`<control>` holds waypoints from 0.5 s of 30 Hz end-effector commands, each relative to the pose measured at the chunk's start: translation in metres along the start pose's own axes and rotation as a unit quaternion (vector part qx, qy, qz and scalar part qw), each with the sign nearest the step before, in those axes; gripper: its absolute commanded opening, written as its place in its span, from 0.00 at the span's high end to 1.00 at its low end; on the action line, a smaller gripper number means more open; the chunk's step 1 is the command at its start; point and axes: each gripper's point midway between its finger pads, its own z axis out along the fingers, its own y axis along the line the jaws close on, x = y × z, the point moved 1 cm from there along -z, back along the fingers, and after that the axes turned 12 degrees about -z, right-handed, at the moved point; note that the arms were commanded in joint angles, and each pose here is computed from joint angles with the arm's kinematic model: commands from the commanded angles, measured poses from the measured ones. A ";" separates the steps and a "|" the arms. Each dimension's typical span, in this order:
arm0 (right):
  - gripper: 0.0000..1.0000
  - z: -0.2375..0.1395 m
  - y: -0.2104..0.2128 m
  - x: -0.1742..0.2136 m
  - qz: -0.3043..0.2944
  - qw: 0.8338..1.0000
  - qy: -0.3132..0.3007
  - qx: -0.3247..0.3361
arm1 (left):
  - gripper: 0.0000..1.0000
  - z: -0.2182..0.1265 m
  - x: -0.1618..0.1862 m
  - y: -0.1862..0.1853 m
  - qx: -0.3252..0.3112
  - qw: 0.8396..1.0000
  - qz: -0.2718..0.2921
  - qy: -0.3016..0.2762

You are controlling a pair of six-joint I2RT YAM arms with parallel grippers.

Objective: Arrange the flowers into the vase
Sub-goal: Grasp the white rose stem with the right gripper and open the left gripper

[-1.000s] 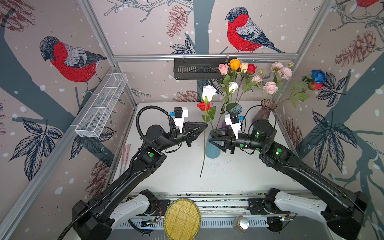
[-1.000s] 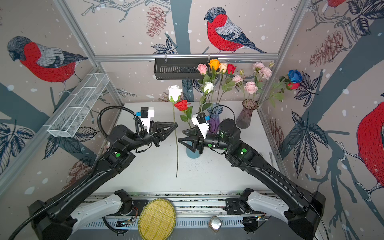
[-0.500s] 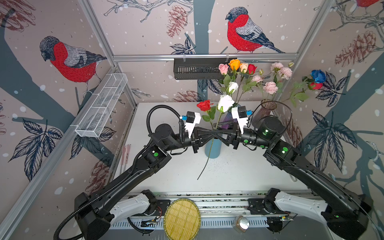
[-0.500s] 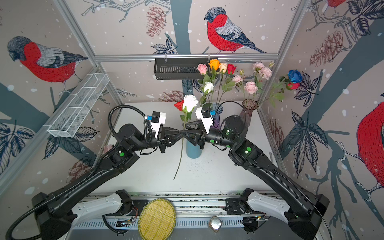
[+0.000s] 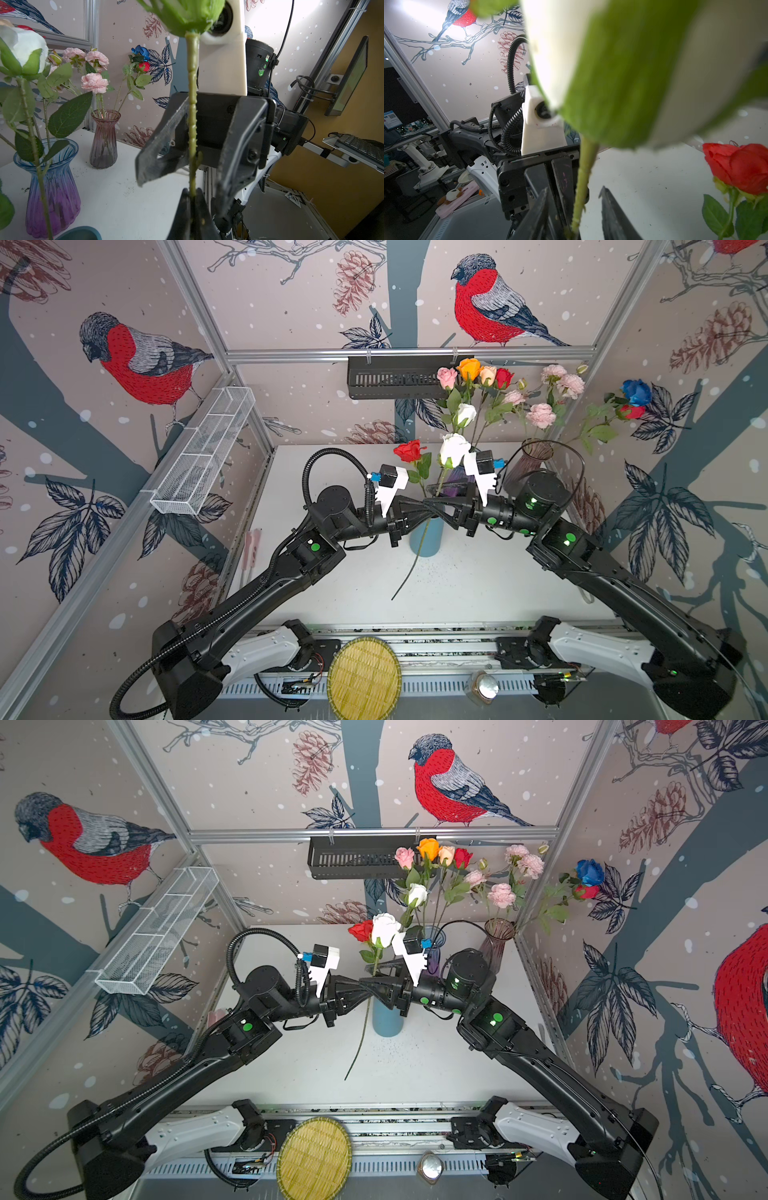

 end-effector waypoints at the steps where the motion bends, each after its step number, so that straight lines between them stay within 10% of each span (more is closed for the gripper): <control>1: 0.46 -0.003 -0.001 -0.014 -0.011 1.000 -0.017 0.010 | 1.00 0.000 -0.002 -0.003 0.003 1.000 0.017 -0.001; 15: 0.95 -0.004 -0.001 -0.017 -0.012 1.000 -0.019 0.011 | 1.00 0.001 -0.003 -0.001 -0.005 1.000 0.016 -0.003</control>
